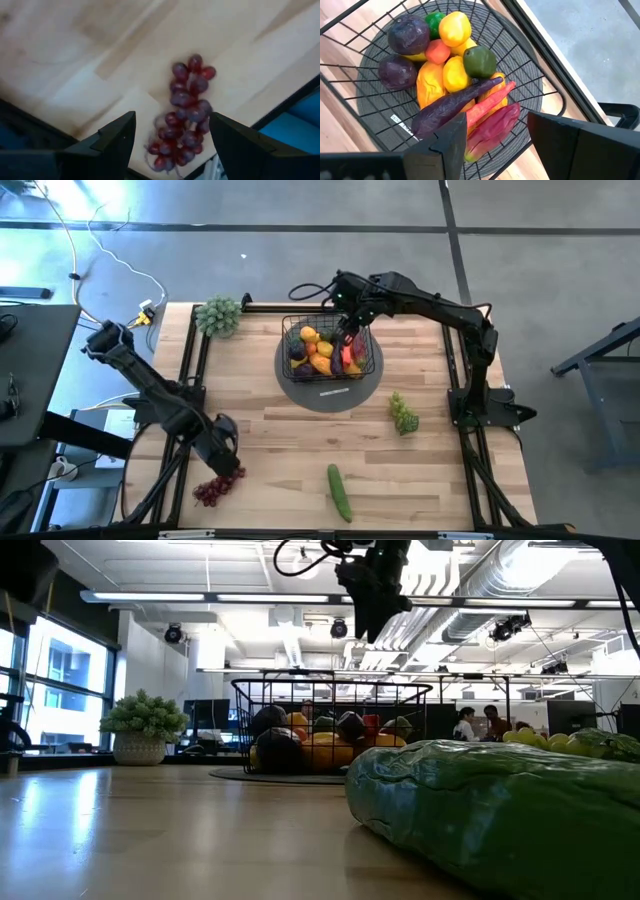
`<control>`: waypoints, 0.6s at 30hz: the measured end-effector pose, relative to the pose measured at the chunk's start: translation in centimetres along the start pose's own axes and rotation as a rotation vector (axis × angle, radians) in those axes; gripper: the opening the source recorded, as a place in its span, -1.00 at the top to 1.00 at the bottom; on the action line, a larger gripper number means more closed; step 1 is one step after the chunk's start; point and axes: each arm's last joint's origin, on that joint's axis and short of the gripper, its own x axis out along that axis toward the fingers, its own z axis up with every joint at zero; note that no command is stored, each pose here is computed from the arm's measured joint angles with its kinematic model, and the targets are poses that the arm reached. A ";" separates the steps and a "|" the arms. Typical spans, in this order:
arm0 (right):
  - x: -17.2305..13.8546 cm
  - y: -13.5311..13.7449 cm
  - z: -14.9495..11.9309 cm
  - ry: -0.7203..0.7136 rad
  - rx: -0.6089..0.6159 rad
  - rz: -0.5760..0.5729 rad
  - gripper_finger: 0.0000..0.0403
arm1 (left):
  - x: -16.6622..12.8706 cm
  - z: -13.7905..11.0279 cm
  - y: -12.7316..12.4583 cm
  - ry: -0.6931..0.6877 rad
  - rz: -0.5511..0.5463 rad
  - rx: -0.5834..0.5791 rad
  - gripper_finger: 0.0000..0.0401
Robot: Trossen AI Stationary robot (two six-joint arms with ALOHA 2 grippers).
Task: Build produce basket
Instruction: Put the red grapes into the black wire basket
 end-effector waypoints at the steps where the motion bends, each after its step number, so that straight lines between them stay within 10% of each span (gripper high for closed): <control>1: 0.0 0.0 0.0 -0.001 0.000 -0.001 0.06 | 0.3 -0.2 -0.3 0.008 -0.006 -0.001 -0.20; 18: 0.0 -0.1 0.1 -0.003 -0.012 0.000 0.06 | 5.5 -2.2 -2.9 0.078 0.038 -0.023 -0.20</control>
